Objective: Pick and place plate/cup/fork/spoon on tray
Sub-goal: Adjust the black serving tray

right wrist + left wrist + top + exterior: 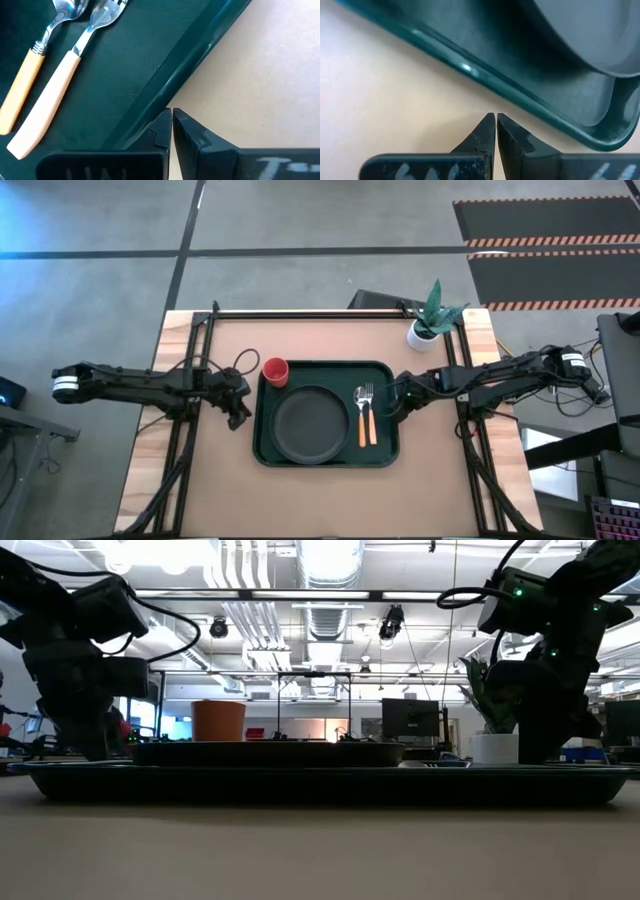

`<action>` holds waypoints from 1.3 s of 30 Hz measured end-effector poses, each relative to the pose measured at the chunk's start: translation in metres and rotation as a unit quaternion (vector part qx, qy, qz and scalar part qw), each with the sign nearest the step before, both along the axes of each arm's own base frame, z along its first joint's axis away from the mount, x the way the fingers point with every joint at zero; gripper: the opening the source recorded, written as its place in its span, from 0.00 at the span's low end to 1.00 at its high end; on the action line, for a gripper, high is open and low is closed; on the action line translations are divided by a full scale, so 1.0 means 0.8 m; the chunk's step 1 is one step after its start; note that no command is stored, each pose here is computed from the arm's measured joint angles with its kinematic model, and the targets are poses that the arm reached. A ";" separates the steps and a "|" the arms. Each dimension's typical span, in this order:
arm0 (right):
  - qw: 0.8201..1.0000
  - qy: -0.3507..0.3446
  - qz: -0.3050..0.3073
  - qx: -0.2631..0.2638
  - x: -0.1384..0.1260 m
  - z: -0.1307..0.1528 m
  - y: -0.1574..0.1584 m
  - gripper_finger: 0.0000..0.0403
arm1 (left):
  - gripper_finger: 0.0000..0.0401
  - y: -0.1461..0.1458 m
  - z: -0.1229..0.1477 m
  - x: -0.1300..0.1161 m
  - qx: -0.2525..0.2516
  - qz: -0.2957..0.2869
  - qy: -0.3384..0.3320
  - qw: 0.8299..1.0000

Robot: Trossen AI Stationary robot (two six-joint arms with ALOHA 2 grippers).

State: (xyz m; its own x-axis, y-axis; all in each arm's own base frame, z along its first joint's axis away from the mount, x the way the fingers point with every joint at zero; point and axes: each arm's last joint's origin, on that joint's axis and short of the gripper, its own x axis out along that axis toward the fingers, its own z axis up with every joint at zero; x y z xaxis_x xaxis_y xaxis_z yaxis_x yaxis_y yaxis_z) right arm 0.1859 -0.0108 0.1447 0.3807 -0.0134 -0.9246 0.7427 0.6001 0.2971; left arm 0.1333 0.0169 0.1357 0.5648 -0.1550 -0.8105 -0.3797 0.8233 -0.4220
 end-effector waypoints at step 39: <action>1.000 -0.004 0.001 0.008 0.001 0.000 0.001 0.02 | 0.00 0.000 -0.017 0.028 -0.003 0.005 -0.006 1.000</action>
